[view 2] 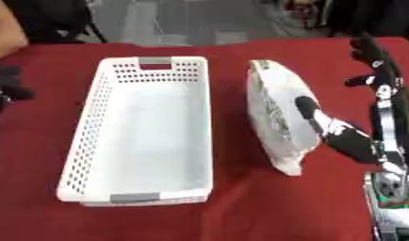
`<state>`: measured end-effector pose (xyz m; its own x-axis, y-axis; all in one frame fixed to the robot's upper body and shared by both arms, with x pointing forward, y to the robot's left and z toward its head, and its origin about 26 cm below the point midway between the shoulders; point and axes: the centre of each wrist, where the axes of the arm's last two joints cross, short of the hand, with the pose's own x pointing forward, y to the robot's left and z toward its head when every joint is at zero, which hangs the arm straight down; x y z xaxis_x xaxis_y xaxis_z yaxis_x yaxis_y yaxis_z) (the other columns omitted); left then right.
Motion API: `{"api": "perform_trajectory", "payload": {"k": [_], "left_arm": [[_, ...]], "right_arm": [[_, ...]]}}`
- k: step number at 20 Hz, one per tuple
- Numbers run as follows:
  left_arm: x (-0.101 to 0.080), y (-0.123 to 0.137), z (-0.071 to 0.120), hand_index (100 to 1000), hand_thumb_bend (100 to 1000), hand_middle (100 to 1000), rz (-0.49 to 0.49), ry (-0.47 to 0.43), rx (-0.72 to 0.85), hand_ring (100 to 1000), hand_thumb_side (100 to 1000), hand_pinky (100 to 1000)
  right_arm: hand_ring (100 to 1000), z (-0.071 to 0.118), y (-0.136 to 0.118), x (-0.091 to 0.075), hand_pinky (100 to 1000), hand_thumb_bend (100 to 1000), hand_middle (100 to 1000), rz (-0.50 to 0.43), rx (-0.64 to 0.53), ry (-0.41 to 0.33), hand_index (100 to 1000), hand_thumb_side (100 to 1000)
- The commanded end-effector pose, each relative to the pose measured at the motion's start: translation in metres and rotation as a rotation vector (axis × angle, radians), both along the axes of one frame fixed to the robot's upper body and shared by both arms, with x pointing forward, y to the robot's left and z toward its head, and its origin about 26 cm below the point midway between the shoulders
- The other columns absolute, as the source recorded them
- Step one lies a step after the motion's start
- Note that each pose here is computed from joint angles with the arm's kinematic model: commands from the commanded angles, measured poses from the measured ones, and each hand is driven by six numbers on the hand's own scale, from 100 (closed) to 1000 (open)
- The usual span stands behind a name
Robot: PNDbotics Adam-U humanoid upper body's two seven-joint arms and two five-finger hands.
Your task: Pick up objects on the table and place them in the box.
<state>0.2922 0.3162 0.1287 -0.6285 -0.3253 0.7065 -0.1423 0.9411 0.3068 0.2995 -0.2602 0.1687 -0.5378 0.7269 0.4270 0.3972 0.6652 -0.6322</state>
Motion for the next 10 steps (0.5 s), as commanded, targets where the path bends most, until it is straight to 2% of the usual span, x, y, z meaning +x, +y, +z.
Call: {"api": "perform_trajectory", "payload": {"k": [1,2,4,5,7,10], "left_arm": [[-0.001,0.0015,0.0086,710,1000,795,-0.001,-0.028,0.017,604,949,682],[-0.001,0.0015,0.0085,711,1000,795,-0.001,-0.028,0.017,604,946,682],[-0.0013,0.0001,0.0095,719,1000,791,-0.012,-0.044,0.01,602,859,681],[-0.0017,-0.0012,0.0109,732,1000,785,-0.026,-0.062,0.006,598,743,677],[-0.0029,-0.0042,0.0141,744,1000,784,-0.076,-0.108,0.006,597,697,677],[-0.0031,-0.0029,0.0132,747,1000,785,-0.117,-0.119,0.015,597,699,677]], "right_arm": [[864,0.01,-0.001,-0.0016,594,681,875,0.0,-0.01,-0.038,1000,705],[864,0.0099,-0.001,-0.0016,594,681,875,0.0,-0.01,-0.038,1000,705],[864,0.0098,-0.0011,-0.0015,594,681,875,-0.001,-0.01,-0.037,1000,706],[864,0.0097,-0.0011,-0.0015,594,681,875,-0.001,-0.01,-0.037,1000,706],[864,0.0098,-0.0012,-0.0015,594,681,875,-0.001,-0.009,-0.038,1000,706],[864,0.0096,-0.0011,-0.0014,594,681,875,-0.001,-0.01,-0.037,1000,706]]}}
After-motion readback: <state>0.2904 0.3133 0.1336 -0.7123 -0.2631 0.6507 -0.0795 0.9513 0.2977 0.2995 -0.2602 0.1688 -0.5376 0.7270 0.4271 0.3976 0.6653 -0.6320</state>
